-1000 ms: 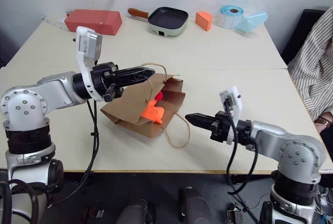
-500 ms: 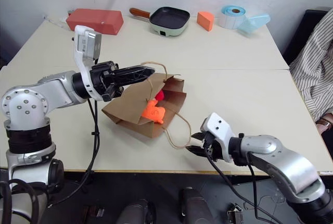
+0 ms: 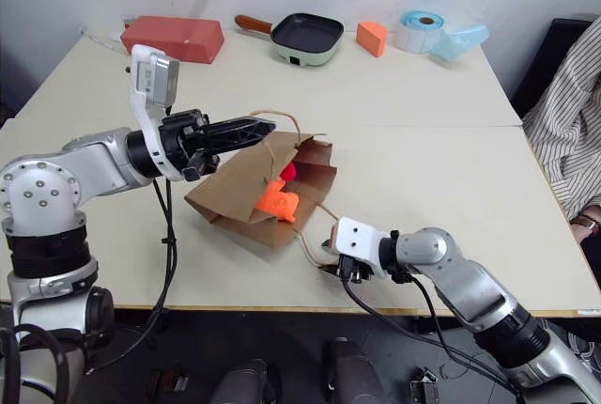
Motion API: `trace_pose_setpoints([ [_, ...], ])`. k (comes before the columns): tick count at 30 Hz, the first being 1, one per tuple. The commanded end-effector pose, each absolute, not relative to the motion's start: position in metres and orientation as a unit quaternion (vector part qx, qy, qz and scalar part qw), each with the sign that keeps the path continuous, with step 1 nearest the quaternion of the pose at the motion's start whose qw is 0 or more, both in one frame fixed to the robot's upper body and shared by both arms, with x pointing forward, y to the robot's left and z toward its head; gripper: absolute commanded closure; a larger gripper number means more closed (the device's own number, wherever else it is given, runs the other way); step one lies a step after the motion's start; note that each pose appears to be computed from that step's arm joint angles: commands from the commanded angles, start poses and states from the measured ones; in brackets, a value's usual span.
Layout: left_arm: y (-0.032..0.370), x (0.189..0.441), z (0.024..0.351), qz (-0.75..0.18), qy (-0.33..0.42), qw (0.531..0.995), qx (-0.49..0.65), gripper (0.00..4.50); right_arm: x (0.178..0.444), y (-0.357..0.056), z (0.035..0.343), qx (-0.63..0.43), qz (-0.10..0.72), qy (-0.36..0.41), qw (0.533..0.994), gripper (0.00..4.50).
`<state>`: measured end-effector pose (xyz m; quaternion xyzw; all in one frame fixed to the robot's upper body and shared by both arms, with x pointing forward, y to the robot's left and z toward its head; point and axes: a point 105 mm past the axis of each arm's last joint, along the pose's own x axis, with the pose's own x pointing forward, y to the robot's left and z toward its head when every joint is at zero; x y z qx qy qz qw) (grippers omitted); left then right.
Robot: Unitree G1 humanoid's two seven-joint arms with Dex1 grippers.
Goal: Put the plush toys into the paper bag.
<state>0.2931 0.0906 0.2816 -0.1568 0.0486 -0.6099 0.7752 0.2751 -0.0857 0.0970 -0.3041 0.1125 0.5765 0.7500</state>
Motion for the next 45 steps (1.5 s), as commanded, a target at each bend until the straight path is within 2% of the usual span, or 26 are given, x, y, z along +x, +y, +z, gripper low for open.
trace_pose_setpoints([
  [1,0.093,0.286,0.294,-0.617,0.022,0.773,-0.145,4.50,0.277,-0.092,0.097,-0.299,0.569,0.121,0.756,3.80],
  [3,0.093,0.287,0.294,-0.616,0.022,0.774,-0.146,4.50,0.274,-0.093,0.104,-0.289,0.573,0.113,0.758,4.48],
  [6,0.091,0.288,0.293,-0.617,0.021,0.772,-0.147,4.50,0.268,-0.092,0.127,-0.234,0.588,0.100,0.768,4.48],
  [11,0.089,0.289,0.296,-0.624,0.016,0.767,-0.148,4.50,0.256,-0.106,0.193,-0.148,0.624,0.055,0.765,4.48],
  [18,0.086,0.294,0.320,-0.632,-0.027,0.752,-0.182,4.50,0.226,-0.116,0.283,-0.236,0.657,-0.062,0.713,4.48],
  [21,0.083,0.300,0.319,-0.627,-0.031,0.756,-0.185,4.50,0.225,-0.105,0.306,-0.272,0.648,-0.107,0.703,4.48],
  [24,0.078,0.306,0.306,-0.617,-0.019,0.766,-0.180,4.50,0.239,-0.094,0.302,-0.325,0.613,-0.141,0.706,4.48],
  [27,0.072,0.308,0.292,-0.610,-0.007,0.775,-0.165,4.50,0.257,-0.098,0.268,-0.388,0.585,-0.113,0.703,4.48],
  [29,0.071,0.307,0.291,-0.612,-0.010,0.773,-0.165,4.50,0.260,-0.100,0.258,-0.403,0.579,-0.111,0.700,4.48],
  [40,0.074,0.309,0.323,-0.623,-0.059,0.759,-0.182,4.50,0.270,-0.111,0.289,-0.390,0.538,-0.162,0.729,4.48],
  [45,0.068,0.309,0.303,-0.625,-0.027,0.765,-0.157,4.50,0.271,-0.106,0.272,-0.399,0.549,-0.146,0.720,4.48],
])
